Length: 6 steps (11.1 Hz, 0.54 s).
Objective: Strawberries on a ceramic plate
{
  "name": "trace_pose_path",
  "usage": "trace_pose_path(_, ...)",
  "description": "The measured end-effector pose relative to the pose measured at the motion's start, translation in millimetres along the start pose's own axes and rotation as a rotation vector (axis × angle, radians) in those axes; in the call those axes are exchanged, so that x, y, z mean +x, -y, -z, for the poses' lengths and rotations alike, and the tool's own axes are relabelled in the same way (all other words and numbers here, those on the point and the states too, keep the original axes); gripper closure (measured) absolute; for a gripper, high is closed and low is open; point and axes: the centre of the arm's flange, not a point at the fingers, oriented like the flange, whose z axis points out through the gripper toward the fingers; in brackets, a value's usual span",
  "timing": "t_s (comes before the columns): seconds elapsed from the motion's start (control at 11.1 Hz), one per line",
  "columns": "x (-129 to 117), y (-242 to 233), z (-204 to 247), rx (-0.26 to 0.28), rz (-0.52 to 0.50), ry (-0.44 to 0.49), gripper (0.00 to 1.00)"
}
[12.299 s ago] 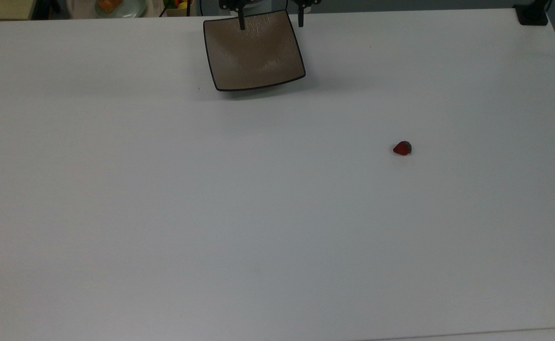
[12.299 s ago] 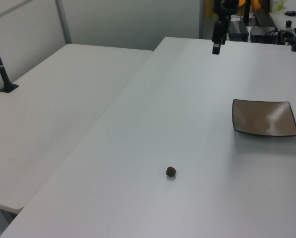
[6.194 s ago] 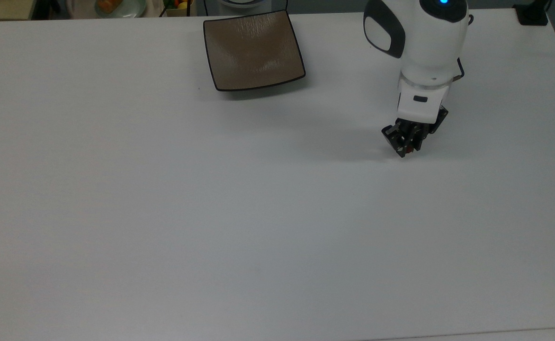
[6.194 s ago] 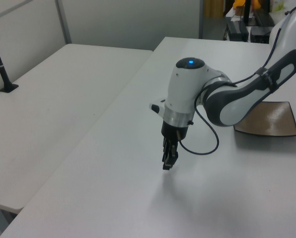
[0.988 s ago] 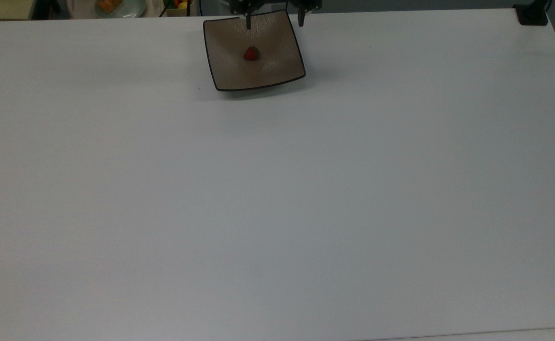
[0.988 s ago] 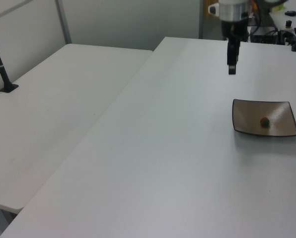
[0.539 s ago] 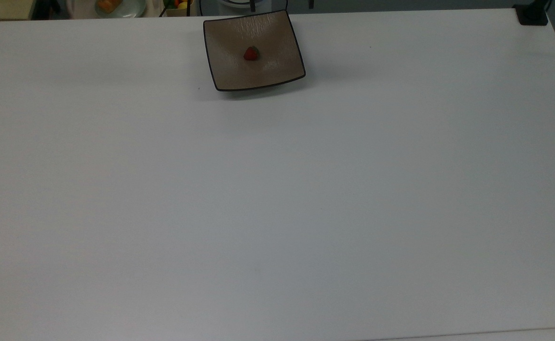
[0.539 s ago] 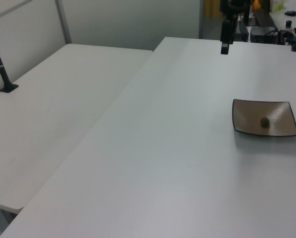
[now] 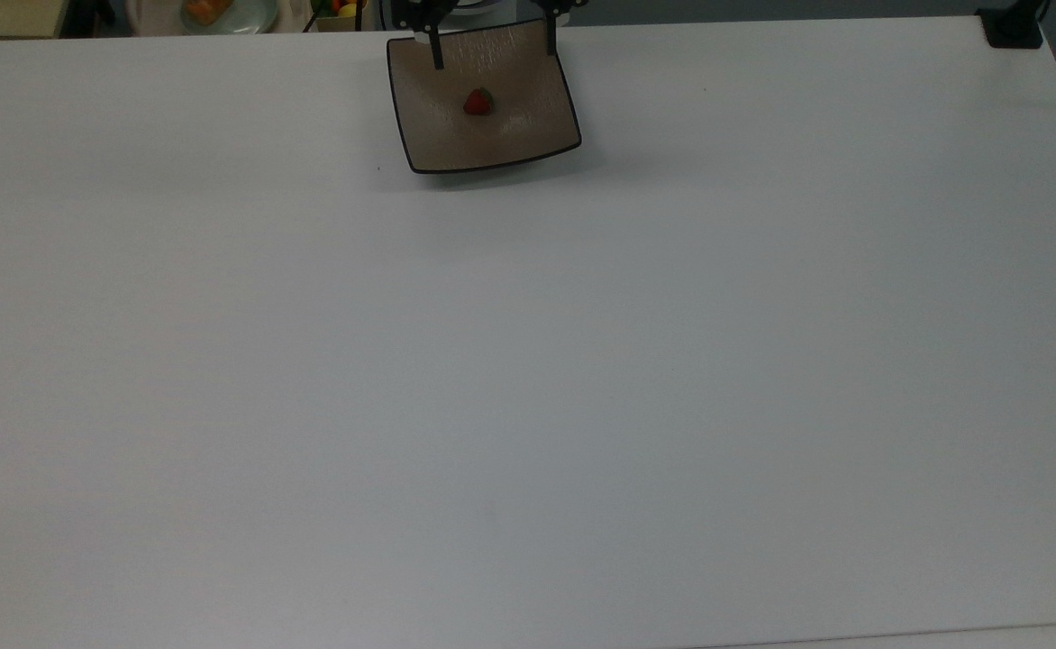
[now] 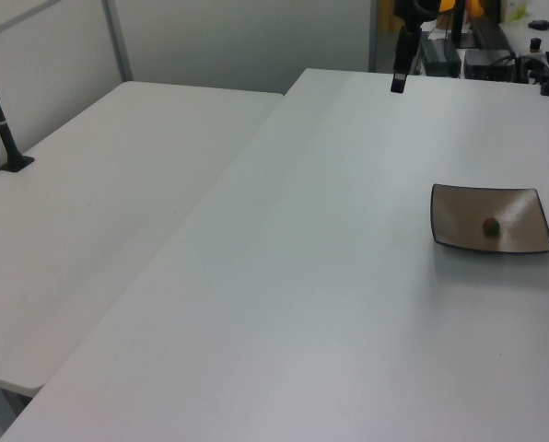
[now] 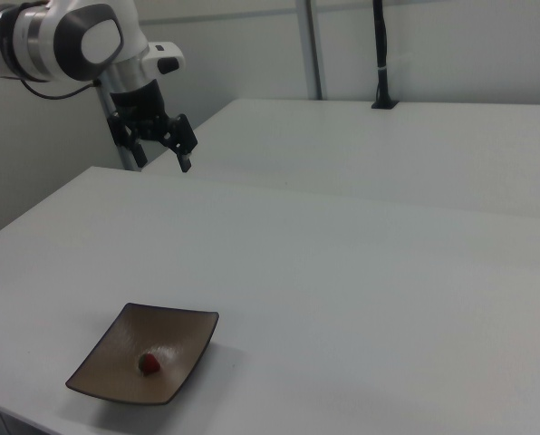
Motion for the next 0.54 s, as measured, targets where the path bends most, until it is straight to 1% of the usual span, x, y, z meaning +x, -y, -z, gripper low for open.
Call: trace_pose_path(0.54,-0.2,7.6,0.6,0.005,0.012,-0.001,0.00)
